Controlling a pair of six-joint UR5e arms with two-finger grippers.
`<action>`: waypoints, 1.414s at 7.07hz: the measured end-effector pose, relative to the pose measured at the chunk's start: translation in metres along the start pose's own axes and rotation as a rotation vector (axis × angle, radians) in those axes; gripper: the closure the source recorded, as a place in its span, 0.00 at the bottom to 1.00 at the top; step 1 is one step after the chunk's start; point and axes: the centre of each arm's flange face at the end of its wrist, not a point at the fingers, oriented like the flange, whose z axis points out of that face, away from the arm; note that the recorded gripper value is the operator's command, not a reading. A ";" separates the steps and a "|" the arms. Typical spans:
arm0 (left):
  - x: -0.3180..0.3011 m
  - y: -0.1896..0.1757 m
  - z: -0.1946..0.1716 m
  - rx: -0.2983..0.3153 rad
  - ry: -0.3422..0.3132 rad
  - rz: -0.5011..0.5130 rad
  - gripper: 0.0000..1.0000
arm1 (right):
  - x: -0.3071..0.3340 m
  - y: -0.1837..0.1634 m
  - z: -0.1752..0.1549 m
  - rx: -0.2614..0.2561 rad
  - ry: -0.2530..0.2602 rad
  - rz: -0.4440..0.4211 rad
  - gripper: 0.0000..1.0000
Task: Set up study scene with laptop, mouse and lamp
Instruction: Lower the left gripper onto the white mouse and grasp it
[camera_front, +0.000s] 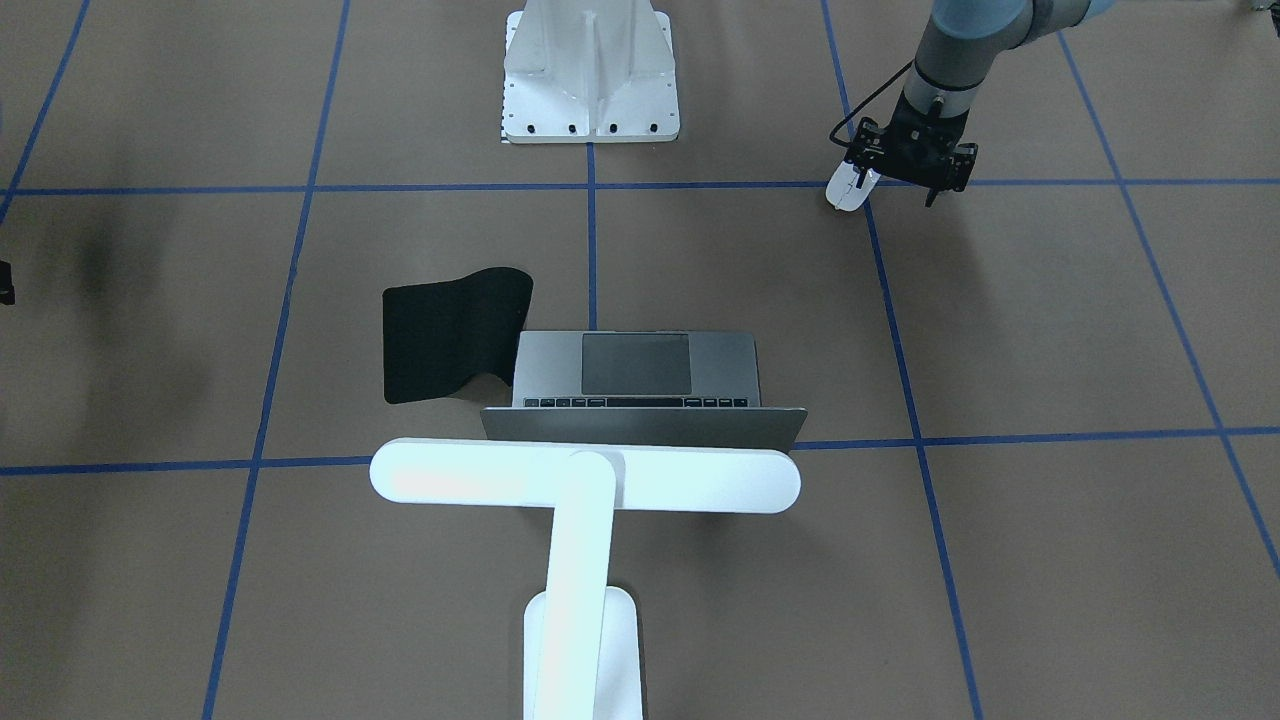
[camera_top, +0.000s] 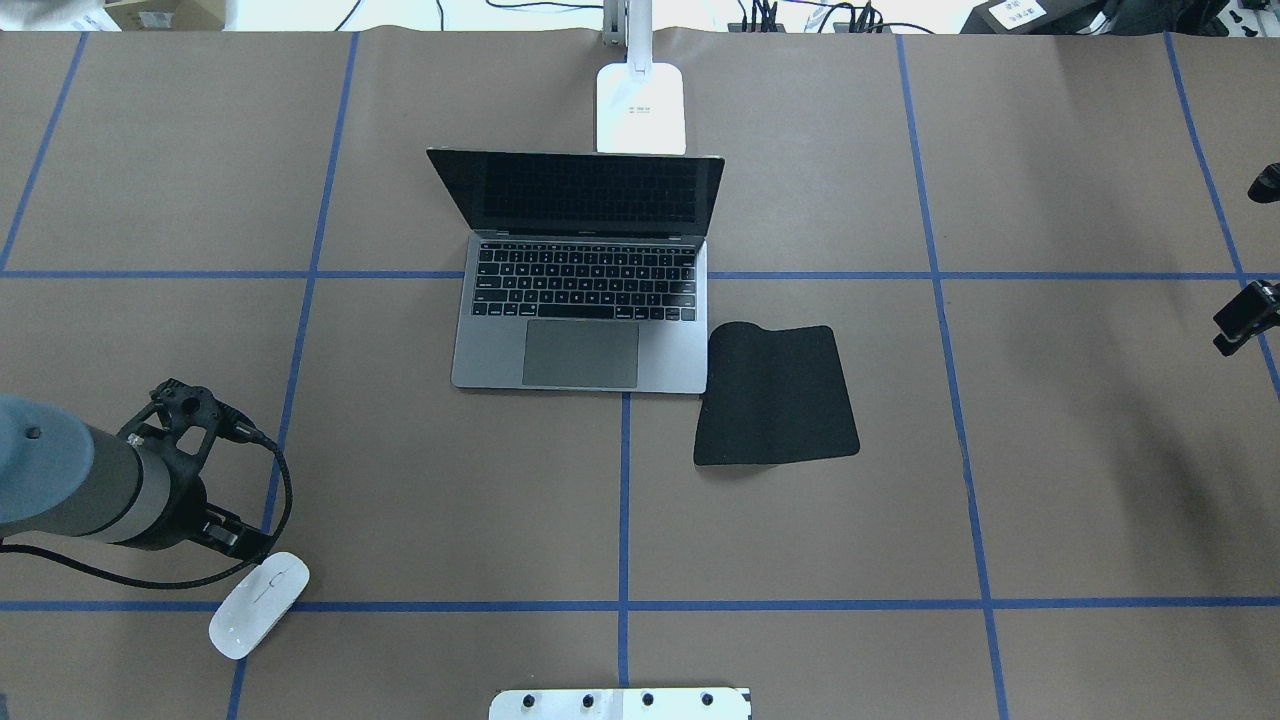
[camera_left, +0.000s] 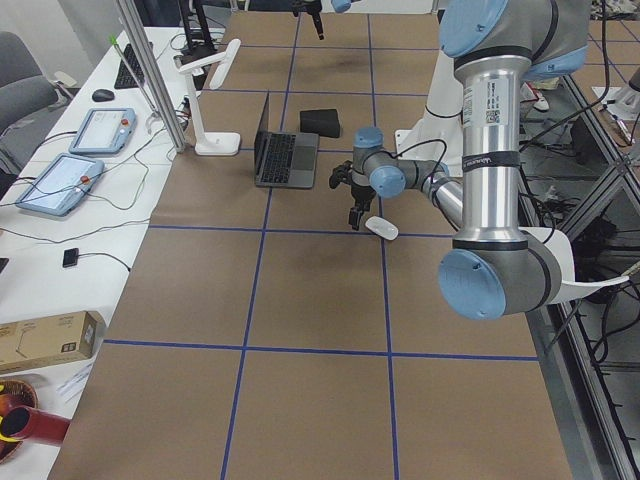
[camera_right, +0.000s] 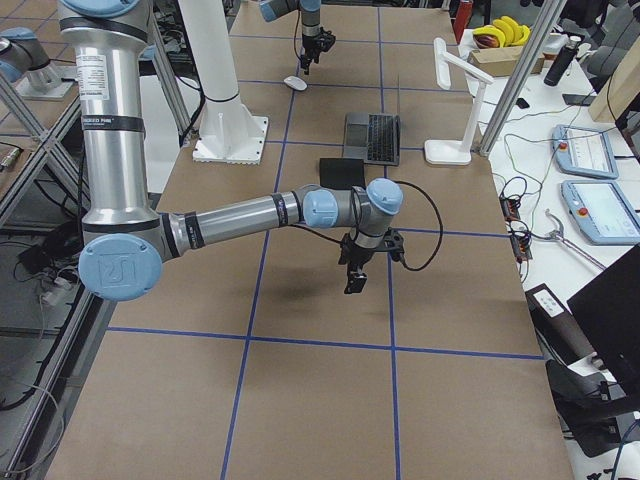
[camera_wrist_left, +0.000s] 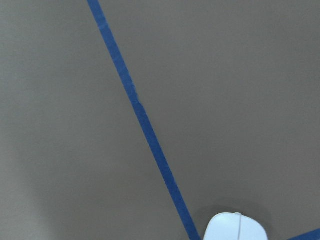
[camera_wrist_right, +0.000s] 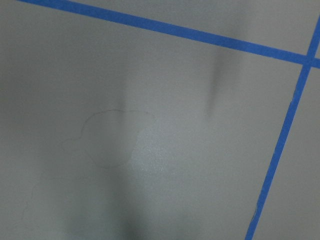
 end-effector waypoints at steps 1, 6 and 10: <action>-0.001 0.003 0.006 0.011 0.023 0.009 0.00 | 0.000 0.000 0.000 0.000 -0.001 0.000 0.00; 0.021 0.035 0.023 -0.040 0.093 0.061 0.00 | 0.001 -0.001 0.001 -0.002 0.003 0.001 0.00; 0.047 0.058 0.041 -0.050 0.068 0.077 0.12 | 0.003 0.000 0.003 -0.007 0.005 0.004 0.00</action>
